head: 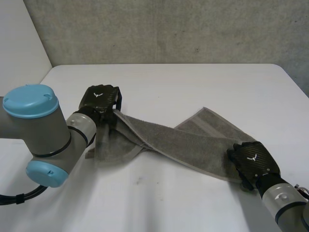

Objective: Fold the towel.

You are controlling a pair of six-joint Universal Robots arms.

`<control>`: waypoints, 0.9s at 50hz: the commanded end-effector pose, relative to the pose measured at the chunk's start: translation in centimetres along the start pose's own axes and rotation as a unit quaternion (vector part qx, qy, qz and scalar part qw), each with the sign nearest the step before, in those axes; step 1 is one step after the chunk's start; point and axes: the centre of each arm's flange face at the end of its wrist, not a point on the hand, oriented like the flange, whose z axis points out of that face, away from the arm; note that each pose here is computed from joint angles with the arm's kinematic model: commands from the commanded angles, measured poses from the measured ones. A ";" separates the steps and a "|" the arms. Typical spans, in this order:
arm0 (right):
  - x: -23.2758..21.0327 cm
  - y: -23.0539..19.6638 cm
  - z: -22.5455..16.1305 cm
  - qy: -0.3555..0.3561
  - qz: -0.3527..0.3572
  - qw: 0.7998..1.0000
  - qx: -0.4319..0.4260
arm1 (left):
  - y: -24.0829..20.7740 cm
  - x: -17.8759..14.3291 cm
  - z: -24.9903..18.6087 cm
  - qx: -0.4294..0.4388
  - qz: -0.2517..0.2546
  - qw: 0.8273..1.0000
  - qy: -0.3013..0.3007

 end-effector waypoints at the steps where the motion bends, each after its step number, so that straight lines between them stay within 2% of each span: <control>1: 0.2 0.5 1.3 0.004 -0.029 1.000 -0.006 | 0.2 0.0 0.0 -0.002 -0.001 1.000 0.000; 19: 1.7 0.2 1.9 0.052 -0.037 0.998 -0.001 | 0.3 0.0 0.0 -0.003 -0.001 1.000 0.001; 25: 3.8 -0.5 2.9 0.080 -0.038 0.996 0.013 | 0.7 0.1 -0.2 -0.011 -0.001 1.000 0.001; 28: 6.0 -2.0 3.1 0.113 -0.039 0.992 0.038 | 1.2 0.1 -0.5 -0.022 0.000 1.000 0.001; 30: 8.0 -5.1 2.3 0.135 -0.052 0.986 0.084 | 1.3 0.2 -0.8 -0.025 0.000 1.000 0.002; 35: 9.3 -7.5 1.7 0.126 -0.041 0.987 0.089 | 1.5 0.4 -2.2 -0.036 0.001 0.999 0.005; 36: 10.2 -9.1 1.3 0.111 -0.014 0.991 0.079 | 1.5 0.4 -2.2 -0.036 0.001 0.999 0.005; 41: 11.8 -12.5 0.1 0.084 0.018 0.993 0.082 | -2.0 0.1 -4.7 0.004 0.005 1.000 0.001; 44: 13.8 -17.0 -2.4 0.079 0.014 0.991 0.111 | -3.4 -0.1 -5.4 0.018 0.006 1.000 -0.002; 45: 13.8 -17.0 -2.4 0.079 0.014 0.991 0.111 | -5.5 -0.4 -6.5 0.043 0.008 0.999 -0.006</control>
